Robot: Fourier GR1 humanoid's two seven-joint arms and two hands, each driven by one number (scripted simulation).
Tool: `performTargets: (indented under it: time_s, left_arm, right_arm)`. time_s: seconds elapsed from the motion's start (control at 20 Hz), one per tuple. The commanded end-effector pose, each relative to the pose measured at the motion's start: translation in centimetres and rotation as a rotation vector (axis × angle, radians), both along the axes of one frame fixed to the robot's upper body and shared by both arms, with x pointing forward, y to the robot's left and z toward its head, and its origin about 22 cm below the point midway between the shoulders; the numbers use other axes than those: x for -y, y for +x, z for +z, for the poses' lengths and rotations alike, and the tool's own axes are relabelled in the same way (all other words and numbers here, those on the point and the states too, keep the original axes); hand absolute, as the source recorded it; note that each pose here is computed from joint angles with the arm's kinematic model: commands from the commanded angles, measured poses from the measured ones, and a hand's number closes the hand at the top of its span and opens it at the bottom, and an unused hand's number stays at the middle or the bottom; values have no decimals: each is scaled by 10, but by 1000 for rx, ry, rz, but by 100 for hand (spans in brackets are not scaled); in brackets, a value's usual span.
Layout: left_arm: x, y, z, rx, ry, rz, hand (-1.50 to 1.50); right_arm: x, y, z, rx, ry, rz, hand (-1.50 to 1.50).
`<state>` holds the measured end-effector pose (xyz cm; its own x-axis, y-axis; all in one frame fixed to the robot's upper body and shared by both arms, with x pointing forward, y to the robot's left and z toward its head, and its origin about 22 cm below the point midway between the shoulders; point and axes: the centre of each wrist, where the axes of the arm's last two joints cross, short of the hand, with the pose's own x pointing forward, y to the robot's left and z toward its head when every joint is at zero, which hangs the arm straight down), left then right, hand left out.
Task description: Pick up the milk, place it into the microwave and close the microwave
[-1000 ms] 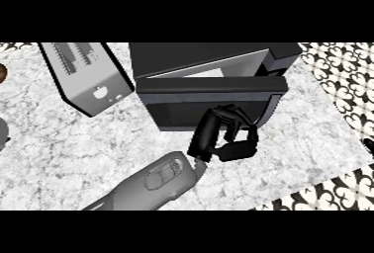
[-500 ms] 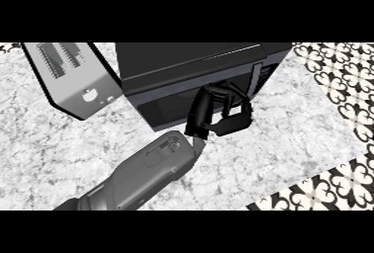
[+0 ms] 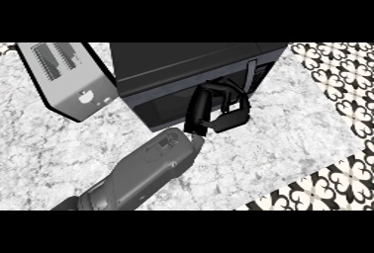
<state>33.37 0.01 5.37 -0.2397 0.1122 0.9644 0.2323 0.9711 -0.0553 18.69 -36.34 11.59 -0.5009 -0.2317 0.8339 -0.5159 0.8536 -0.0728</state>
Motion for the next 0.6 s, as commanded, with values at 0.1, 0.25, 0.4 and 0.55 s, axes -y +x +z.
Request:
performTargets:
  time_s: [0.1,0.25,0.4,0.55]
  left_arm:
    - [-2,18,9,19,-15,29,150]
    - [-3,17,5,17,-17,29,150]
    - [-4,19,4,26,-20,45,150]
    - [-5,18,0,24,-33,48,150]
  right_arm:
    - [1,1,8,-5,-1,10,-150]
    - [4,4,15,6,-10,4,-150]
    - [5,3,14,0,12,0,-150]
    - [7,3,16,-5,12,7,-150]
